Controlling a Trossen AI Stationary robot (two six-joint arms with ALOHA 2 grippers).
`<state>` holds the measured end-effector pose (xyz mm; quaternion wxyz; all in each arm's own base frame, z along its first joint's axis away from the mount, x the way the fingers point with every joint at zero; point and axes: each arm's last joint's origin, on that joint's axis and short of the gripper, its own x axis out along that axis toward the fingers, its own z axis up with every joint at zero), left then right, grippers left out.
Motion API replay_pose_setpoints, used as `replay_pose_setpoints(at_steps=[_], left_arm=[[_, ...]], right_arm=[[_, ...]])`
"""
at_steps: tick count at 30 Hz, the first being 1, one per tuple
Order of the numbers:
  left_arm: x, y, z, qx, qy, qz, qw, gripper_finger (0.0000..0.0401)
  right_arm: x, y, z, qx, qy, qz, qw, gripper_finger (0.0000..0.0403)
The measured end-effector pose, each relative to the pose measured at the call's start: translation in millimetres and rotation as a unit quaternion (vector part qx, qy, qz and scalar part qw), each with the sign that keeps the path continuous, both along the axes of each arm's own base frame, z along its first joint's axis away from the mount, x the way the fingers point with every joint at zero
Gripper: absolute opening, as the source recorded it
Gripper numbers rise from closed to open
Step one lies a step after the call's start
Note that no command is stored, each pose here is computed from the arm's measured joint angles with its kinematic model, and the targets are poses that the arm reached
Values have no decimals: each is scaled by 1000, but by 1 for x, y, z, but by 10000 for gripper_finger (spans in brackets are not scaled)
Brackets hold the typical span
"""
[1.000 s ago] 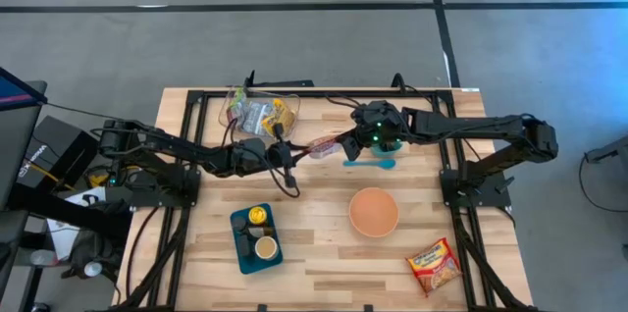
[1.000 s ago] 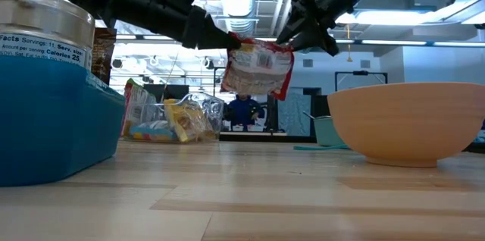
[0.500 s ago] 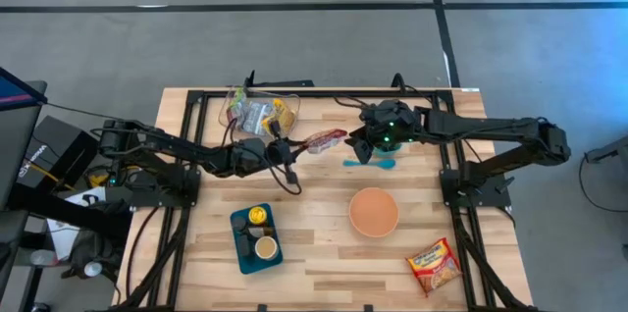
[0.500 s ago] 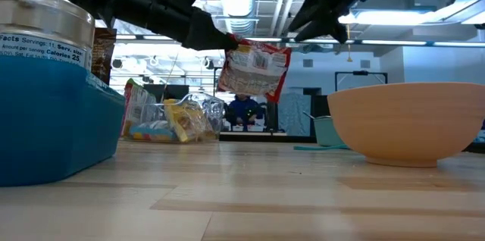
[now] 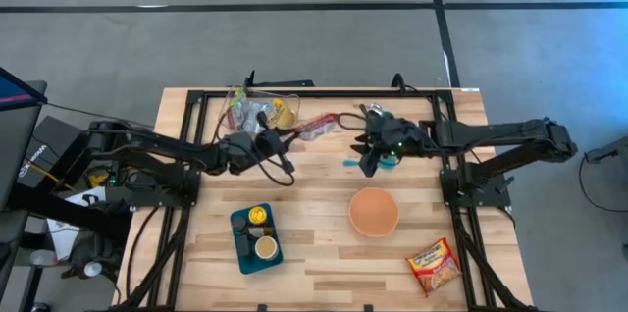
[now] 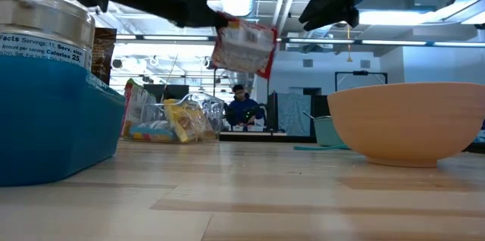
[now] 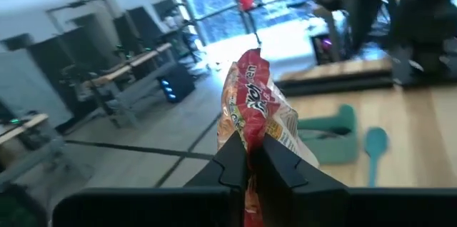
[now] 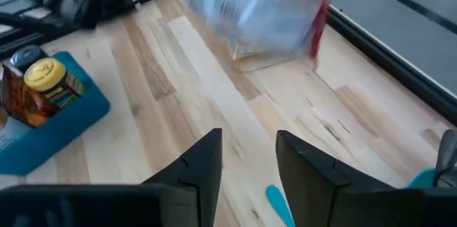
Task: Pick & Place Food Item
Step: Put the dark red noodle pack into the transparent bin
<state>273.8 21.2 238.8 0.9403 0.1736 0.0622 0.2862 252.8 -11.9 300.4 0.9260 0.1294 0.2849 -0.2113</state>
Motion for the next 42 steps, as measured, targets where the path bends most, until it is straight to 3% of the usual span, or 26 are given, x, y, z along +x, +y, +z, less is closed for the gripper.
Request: replay_pose_setpoints(at_steps=[9,18,32,42], left_arm=[[-23,5,31,-1,-62,97,993,8],[-36,24,33,-25,-60,193,979,7],[-42,44,11,-132,-67,248,957,9],[-41,47,5,-164,-67,233,956,7]], right_arm=[[1,23,-2,-9,3,23,1000,127],[-3,44,-3,-39,6,11,999,127],[-6,58,-3,-48,6,23,999,127],[-6,57,-3,-47,6,23,999,127]])
